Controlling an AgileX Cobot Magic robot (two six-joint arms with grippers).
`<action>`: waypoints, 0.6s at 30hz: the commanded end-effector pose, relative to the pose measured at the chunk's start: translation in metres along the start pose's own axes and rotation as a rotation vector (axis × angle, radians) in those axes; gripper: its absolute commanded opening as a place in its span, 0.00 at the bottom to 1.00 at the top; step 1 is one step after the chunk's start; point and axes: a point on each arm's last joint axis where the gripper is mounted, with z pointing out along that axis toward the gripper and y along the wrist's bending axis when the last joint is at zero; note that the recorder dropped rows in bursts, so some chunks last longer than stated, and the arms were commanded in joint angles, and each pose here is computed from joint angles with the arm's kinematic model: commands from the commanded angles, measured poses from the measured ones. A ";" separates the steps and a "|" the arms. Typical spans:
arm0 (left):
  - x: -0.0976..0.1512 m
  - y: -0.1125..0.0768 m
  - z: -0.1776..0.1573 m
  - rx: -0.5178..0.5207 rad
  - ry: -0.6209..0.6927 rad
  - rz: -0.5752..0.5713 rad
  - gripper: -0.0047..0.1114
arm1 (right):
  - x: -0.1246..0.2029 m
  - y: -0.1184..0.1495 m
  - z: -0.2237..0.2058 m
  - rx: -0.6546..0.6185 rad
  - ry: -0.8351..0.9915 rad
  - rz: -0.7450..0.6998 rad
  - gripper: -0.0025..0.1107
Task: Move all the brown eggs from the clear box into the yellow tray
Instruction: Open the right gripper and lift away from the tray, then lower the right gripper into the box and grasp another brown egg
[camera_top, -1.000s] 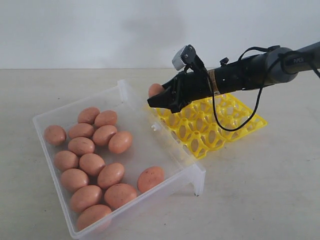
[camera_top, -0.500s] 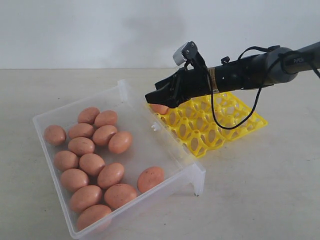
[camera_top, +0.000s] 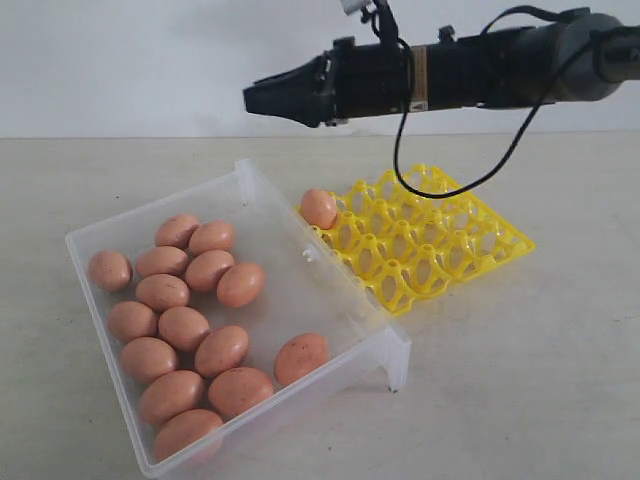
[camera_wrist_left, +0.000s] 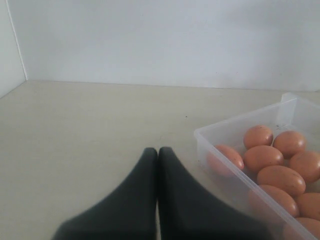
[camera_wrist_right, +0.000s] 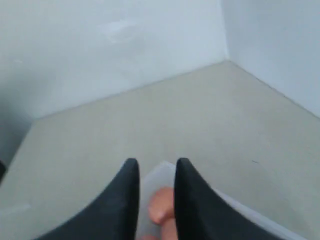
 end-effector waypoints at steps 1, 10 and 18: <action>-0.002 0.000 -0.001 0.005 -0.007 -0.004 0.00 | -0.010 0.048 0.041 -0.131 0.081 -0.028 0.02; -0.002 0.000 -0.001 0.005 -0.007 -0.004 0.00 | 0.005 0.065 0.099 0.246 0.284 -0.280 0.02; -0.002 0.000 -0.001 0.005 -0.007 -0.004 0.00 | -0.001 0.074 0.087 0.967 0.729 -0.508 0.02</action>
